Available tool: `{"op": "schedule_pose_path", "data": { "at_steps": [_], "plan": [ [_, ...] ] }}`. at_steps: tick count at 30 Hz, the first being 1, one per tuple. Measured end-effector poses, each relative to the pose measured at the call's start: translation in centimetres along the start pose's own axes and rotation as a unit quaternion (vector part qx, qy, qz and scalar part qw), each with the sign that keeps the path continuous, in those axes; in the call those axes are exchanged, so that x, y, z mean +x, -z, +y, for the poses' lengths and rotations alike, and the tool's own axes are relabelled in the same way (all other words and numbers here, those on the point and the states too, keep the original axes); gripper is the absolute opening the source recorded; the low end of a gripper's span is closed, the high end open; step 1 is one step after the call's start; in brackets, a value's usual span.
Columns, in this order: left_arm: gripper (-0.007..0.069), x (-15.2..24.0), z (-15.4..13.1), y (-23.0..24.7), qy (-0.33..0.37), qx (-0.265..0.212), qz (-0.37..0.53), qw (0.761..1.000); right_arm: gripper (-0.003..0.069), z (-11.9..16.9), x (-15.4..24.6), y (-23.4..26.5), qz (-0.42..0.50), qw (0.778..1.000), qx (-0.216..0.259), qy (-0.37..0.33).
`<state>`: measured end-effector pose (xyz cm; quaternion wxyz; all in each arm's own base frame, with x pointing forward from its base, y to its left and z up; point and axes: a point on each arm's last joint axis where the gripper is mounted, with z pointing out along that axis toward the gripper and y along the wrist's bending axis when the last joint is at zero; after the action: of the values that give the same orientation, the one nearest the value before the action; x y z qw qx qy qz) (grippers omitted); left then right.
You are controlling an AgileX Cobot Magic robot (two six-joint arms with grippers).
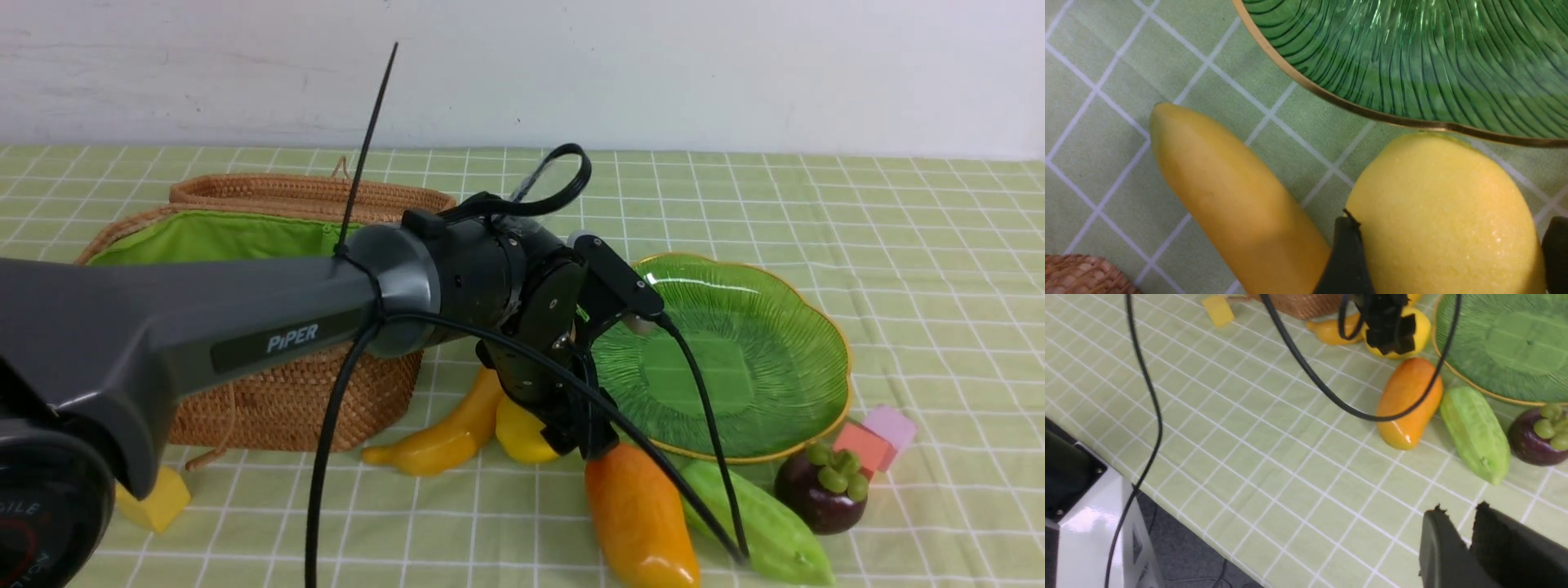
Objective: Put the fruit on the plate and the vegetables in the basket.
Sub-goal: Grab a lemon with your left arm and place it on the plate on the right
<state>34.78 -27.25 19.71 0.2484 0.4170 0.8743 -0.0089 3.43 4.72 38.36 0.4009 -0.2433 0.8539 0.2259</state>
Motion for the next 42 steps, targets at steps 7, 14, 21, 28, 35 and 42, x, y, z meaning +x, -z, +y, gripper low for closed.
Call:
{"op": "schedule_pose_path", "data": {
  "at_steps": [7, 14, 21, 28, 35, 42],
  "plan": [
    [0.0546, 0.1, 0.0, 0.0, 0.000, 0.000, 0.004, 1.000, 0.0137, -0.1, 0.0, 0.0, 0.003, 1.000, 0.008, -0.005],
    [0.0542, 0.3, 0.1, 1.1, 0.001, 0.000, 0.022, 1.000, 0.0143, -0.2, 0.0, 0.0, 0.001, 1.000, 0.010, -0.004],
    [0.0542, -0.5, 0.8, 5.7, 0.009, -0.008, -0.017, 1.000, 0.0147, -0.2, -0.1, 0.0, -0.005, 1.000, 0.013, -0.004],
    [0.0542, -2.0, 0.9, 7.8, 0.028, -0.005, -0.106, 0.994, 0.0151, -1.1, -0.8, 0.1, -0.046, 0.997, 0.062, -0.021],
    [0.0542, -4.6, 0.6, 5.9, 0.099, 0.021, -0.249, 0.963, 0.0157, -2.1, -2.3, 0.5, -0.129, 0.985, 0.117, -0.017],
    [0.0542, -4.9, 0.3, 2.1, 0.115, 0.018, -0.277, 0.954, 0.0160, -2.4, -3.7, 1.1, -0.211, 0.968, 0.134, -0.007]
  ]
}}
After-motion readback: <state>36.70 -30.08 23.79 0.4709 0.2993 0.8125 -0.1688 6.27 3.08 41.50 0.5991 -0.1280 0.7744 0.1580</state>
